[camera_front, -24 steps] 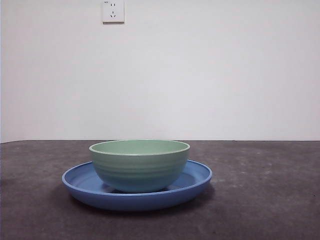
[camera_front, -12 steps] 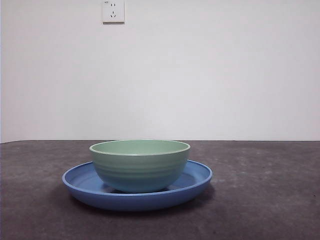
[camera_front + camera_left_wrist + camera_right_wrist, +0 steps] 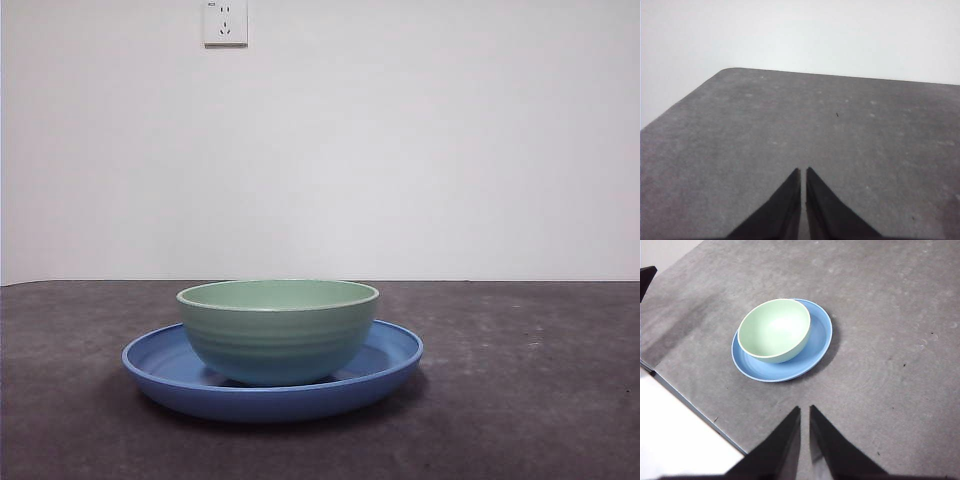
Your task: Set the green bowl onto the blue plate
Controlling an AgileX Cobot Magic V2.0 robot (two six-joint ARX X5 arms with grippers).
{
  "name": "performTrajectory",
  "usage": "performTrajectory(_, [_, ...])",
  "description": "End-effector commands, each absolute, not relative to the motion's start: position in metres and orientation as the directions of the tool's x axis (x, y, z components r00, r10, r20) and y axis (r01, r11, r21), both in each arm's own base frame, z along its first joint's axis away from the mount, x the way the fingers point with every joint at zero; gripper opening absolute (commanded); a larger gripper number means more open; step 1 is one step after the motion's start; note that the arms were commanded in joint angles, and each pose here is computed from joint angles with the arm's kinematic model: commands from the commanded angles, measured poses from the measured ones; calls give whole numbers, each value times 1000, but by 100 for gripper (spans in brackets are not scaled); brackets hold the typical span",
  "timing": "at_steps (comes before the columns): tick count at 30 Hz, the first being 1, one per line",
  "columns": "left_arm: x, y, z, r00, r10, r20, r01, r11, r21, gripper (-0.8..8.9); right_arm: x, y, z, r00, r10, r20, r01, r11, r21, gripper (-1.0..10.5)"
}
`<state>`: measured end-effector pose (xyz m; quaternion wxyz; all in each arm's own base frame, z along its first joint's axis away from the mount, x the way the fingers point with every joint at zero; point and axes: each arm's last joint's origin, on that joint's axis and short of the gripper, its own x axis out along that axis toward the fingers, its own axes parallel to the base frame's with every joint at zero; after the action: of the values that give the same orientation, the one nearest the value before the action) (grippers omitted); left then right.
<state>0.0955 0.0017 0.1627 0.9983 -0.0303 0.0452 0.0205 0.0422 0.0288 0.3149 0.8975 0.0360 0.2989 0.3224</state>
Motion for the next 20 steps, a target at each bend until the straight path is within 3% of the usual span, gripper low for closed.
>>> performTrajectory(1, [96,1,154,991,31,-132,-35,999,-22,19,42,29,317,617,606,-502,-566,785,251,28])
performTrajectory(15, [96,0,149,983,15,-185,1,996,87,19,42,29,317,617,606,-502,-566,785,252,28])
performTrajectory(20, [96,0,149,983,15,-184,-5,998,55,19,42,29,317,617,606,-502,-566,785,252,28])
